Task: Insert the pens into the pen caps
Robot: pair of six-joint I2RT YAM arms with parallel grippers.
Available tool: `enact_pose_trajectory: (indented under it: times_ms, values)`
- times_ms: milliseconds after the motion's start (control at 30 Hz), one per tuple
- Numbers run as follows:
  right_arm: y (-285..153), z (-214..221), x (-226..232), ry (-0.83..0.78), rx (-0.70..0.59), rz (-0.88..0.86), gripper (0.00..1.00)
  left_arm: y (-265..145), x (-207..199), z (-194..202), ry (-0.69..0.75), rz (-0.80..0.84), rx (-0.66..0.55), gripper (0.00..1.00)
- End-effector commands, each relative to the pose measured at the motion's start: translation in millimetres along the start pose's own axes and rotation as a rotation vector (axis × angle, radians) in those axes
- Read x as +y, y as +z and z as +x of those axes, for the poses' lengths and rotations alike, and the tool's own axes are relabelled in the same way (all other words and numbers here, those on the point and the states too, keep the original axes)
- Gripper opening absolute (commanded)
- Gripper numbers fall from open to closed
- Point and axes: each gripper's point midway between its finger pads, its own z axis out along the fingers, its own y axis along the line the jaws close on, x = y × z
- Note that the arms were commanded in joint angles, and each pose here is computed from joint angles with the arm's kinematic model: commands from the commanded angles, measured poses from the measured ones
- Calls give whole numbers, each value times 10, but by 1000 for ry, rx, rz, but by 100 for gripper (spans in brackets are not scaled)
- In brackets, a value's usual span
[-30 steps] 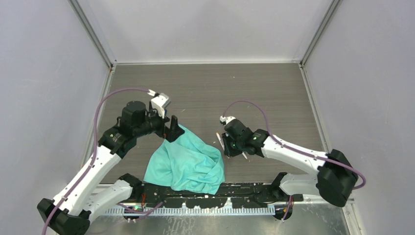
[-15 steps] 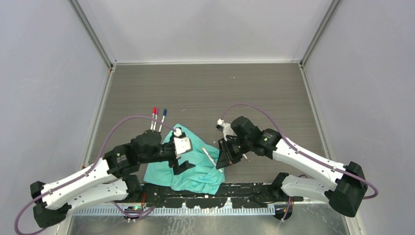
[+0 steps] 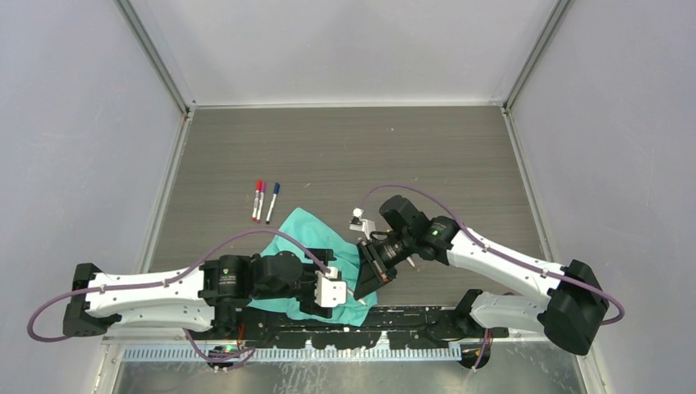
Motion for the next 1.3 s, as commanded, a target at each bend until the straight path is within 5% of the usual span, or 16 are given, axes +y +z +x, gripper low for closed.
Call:
enact_pose_trajectory:
  times_ms: [0,400,900,967,1133,1267]
  values:
    - [18,-39,200,-18,37,-90,1,57,93,-148,33,-45,-39,83]
    - [116,-222,259,0,44,-131,1,179,-138,-152,76,28,-21,41]
    - [78,-353,344,-11,-24,-126,1,215,-186,-97,118,5,40,0]
    - [37,-427,327,-15,-64,-112,11,194,-148,-112,101,-15,43,0]
    - [-207,-718,112,-10,-229,-17,55,133,-48,-144,55,-65,41,0]
    - [-539,-1005,-298,-11,-395,282,68,93,121,-123,-35,-94,40,0]
